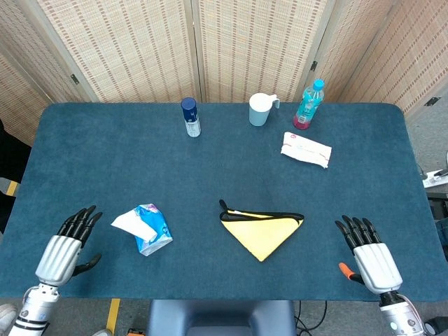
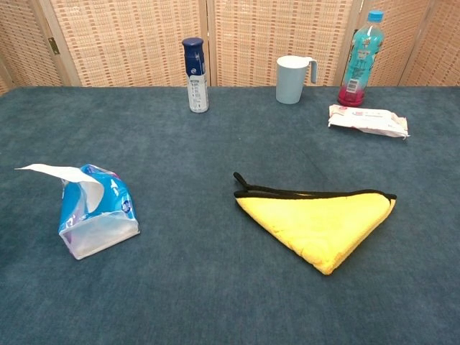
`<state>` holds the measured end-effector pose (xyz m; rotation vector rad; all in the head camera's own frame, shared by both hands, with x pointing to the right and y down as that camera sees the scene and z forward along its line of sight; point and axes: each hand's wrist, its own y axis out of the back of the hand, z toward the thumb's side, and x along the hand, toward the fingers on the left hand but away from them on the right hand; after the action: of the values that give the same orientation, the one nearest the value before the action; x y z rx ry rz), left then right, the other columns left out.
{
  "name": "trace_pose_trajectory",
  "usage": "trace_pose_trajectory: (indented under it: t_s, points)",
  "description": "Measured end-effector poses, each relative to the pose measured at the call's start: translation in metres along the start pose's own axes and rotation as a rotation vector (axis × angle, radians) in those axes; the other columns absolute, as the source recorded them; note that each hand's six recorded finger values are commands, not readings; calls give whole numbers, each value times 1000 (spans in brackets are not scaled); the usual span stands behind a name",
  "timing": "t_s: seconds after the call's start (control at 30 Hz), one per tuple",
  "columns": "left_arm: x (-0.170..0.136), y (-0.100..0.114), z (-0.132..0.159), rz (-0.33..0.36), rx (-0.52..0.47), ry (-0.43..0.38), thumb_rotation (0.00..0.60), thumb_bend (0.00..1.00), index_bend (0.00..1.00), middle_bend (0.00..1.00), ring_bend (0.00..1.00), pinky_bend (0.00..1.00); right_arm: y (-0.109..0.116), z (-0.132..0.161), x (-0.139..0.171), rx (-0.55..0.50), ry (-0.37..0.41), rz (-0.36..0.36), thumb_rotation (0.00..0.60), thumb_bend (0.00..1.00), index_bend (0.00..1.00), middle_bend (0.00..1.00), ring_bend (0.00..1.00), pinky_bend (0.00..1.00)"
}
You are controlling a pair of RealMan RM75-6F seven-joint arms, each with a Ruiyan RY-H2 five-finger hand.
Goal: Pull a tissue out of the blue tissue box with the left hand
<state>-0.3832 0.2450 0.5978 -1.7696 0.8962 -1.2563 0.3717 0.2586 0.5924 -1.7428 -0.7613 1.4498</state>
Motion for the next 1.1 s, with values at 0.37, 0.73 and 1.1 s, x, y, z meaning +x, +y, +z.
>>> trace_pose_trajectory:
  t_s: [0.37,0.73,1.1]
  points:
    - [42,-25,22,-73,6,-38,600,328,154,0,0,230,-2,0,-1,1,2,11,600,172,0,0,0,0]
    - [64,-41,34,-105,-12,-36,600,374,214,0,6,246,-3,0,-2,3,2,17,600,171,0,0,0,0]
    - [75,-46,40,-80,-37,-51,600,593,571,61,64,287,-5,0,-2,0,2,29,600,171,0,0,0,0]
